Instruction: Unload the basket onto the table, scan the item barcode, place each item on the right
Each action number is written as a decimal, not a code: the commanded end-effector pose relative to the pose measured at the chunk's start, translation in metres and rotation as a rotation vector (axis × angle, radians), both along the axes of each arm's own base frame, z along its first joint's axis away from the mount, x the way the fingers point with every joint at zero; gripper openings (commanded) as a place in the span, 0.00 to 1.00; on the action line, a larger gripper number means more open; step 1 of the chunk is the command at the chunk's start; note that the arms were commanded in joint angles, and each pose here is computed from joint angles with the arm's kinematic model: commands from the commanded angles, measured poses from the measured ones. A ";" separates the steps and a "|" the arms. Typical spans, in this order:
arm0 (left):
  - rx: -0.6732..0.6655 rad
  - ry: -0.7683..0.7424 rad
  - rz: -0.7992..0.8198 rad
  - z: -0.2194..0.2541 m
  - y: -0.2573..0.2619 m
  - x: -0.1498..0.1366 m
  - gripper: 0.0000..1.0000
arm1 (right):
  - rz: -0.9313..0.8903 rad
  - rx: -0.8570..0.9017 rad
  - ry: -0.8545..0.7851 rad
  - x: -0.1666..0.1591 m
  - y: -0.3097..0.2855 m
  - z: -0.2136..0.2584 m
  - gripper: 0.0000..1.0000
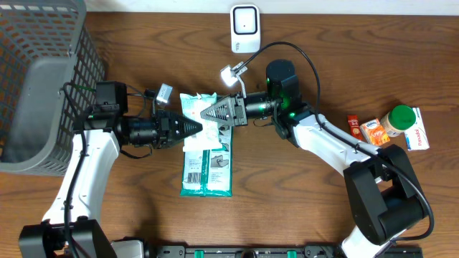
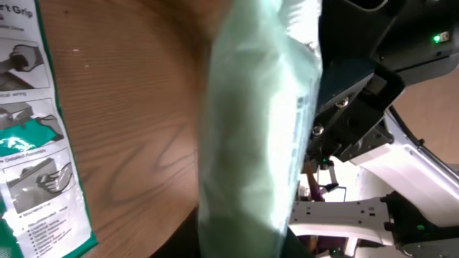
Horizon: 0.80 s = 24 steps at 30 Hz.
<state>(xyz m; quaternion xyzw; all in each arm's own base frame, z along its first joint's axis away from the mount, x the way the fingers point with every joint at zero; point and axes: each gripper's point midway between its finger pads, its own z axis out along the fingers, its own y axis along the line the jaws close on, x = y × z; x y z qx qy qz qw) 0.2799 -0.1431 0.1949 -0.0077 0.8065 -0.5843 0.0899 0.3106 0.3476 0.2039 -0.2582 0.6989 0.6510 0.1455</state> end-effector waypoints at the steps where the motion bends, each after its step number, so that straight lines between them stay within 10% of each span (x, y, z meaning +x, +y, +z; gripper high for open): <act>1: -0.004 -0.014 -0.010 -0.002 0.000 -0.002 0.37 | 0.029 0.020 -0.088 -0.004 -0.001 0.005 0.02; 8: 0.003 -0.101 0.025 0.003 0.010 0.015 0.69 | -0.028 0.006 -0.127 0.008 -0.002 0.003 0.01; 19: 0.103 -0.077 0.370 -0.004 0.100 0.062 0.75 | -0.116 -0.084 -0.082 0.044 -0.009 0.036 0.01; 24: 0.206 -0.001 0.510 -0.022 0.134 0.069 0.75 | -0.281 -0.501 -0.218 0.067 -0.031 0.030 0.01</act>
